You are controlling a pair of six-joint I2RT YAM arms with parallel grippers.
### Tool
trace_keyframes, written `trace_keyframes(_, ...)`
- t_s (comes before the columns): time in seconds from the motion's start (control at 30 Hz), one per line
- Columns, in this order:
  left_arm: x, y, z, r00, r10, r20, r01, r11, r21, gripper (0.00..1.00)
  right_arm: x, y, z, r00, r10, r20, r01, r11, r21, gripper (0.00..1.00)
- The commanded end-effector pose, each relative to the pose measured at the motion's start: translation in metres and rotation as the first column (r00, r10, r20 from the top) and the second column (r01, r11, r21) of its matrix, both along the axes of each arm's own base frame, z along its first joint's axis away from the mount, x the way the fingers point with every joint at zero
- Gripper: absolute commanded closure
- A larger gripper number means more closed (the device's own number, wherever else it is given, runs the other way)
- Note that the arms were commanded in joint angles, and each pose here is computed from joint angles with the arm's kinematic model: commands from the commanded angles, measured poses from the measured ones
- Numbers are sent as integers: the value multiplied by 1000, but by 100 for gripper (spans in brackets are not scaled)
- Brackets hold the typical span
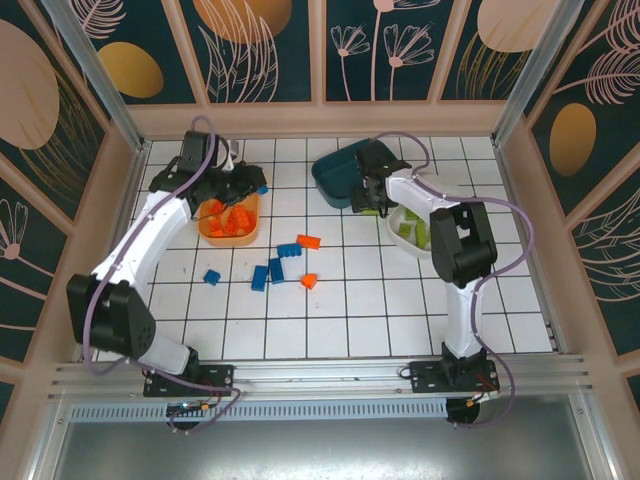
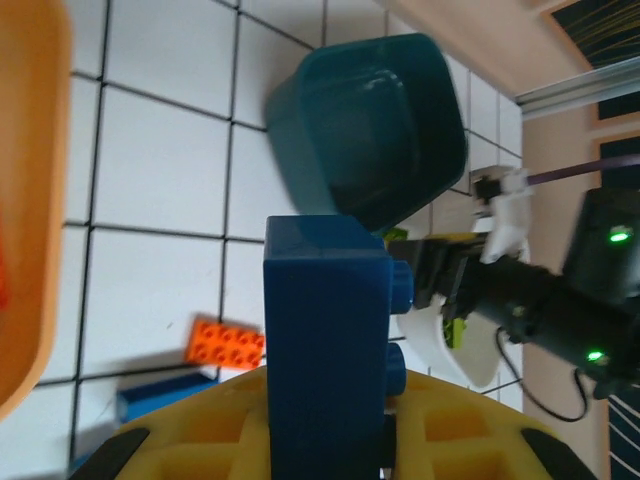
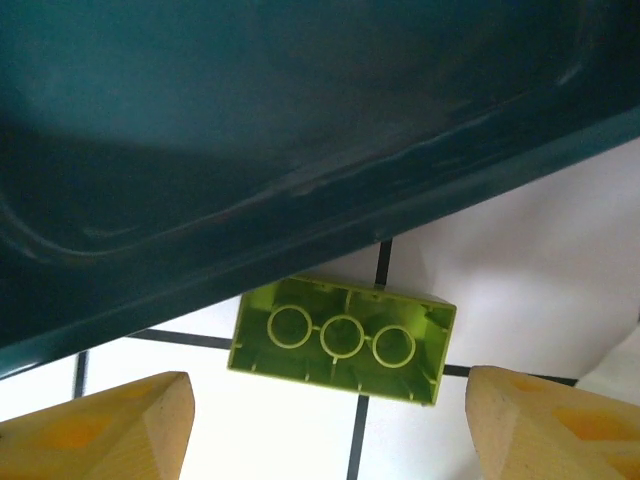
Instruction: Sort the legos into containers by color
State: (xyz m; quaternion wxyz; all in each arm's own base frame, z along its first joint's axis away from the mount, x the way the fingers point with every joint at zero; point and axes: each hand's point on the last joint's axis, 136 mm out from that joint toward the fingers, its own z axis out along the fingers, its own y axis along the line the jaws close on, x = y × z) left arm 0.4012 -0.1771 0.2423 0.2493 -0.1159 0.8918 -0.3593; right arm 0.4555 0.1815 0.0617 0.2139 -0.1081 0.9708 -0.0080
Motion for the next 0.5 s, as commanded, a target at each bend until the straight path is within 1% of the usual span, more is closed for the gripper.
trace_keyframes(0.0, 22, -18, 19, 997, -54, 60, 58, 996, -62, 92, 12, 5, -2, 999, 36, -2, -36, 999, 6, 28)
trace_keyframes(0.13, 43, -33, 23, 993, -79, 84, 87, 991, -106, 92, 17, 7, -16, 998, 43, -38, -43, 999, -9, 28)
trace_keyframes(0.2, 52, -45, 16, 992, -101, 73, 109, 988, -113, 92, 16, 6, -24, 997, 43, -66, -44, 999, -5, 28)
trace_keyframes(0.33, 64, -65, 14, 988, -135, 79, 144, 983, -118, 92, 12, 4, -37, 992, 39, -118, -42, 999, -23, 29)
trace_keyframes(0.47, 74, -92, 5, 978, -191, 79, 200, 971, -130, 93, 5, 5, -38, 990, 36, -135, -39, 999, -18, 32)
